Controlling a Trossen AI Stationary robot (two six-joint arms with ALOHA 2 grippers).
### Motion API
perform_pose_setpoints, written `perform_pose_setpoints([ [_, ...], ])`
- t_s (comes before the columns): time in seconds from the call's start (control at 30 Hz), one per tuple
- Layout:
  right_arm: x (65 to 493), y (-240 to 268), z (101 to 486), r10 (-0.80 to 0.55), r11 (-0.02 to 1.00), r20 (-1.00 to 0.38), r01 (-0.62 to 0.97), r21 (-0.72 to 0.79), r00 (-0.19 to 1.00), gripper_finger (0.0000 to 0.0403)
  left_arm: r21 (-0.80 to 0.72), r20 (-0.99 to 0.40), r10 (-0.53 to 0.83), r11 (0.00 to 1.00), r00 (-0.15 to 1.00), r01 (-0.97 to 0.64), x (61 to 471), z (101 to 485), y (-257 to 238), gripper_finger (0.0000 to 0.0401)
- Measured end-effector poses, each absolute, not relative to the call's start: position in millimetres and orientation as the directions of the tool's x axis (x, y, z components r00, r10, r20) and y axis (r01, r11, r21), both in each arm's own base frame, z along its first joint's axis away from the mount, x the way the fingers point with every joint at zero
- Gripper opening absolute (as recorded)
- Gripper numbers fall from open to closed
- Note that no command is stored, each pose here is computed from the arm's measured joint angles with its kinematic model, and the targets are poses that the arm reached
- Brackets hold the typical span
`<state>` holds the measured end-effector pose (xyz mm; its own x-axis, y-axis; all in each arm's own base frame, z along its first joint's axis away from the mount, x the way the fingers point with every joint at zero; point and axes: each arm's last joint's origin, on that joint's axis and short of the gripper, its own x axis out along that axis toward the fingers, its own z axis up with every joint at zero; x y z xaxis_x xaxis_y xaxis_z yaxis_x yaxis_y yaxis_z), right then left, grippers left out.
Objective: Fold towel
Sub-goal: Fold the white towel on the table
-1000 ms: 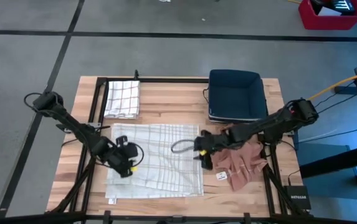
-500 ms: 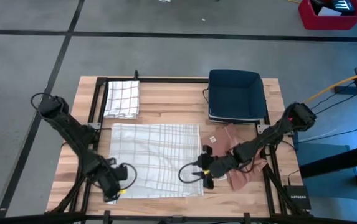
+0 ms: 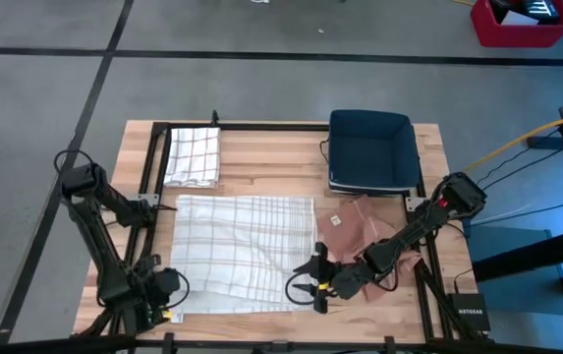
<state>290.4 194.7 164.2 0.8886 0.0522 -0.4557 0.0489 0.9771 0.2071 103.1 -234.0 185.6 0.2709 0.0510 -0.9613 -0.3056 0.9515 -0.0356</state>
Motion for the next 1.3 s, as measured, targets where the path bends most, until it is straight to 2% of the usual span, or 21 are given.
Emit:
perform_pose_setpoints([
  [0.5,291,194,164,0.041,0.979,-0.452,0.055,0.198,0.891,0.0198,0.149,-0.953,0.193,0.970,0.233,-0.194,117,148,-240,0.0089],
  [0.57,291,194,165,0.045,0.978,-0.452,0.052,0.200,0.891,0.0198,0.160,-0.952,0.206,0.965,0.225,-0.207,121,145,-238,0.0074],
  [0.7,291,195,166,0.103,0.974,-0.460,0.005,0.227,0.882,0.0198,0.160,-0.935,0.233,0.950,0.268,-0.267,129,145,-234,0.0014],
  [0.9,281,206,201,0.255,0.951,-0.583,-0.092,0.294,0.771,0.0196,0.149,-0.883,0.278,0.930,0.378,-0.335,133,147,-233,0.0009],
  [1.07,267,242,210,0.252,0.968,-0.682,-0.188,0.168,0.687,0.0180,0.158,-0.866,0.291,0.931,0.407,-0.330,134,148,-232,0.0007],
  [1.17,260,255,196,0.153,0.980,-0.706,-0.196,0.020,0.691,0.0169,0.158,-0.850,0.302,0.928,0.431,-0.339,135,148,-232,0.0007],
  [1.3,264,258,173,0.064,0.987,-0.724,-0.152,-0.057,0.687,0.0155,0.170,-0.849,0.303,0.933,0.433,-0.318,135,148,-232,0.0003],
])
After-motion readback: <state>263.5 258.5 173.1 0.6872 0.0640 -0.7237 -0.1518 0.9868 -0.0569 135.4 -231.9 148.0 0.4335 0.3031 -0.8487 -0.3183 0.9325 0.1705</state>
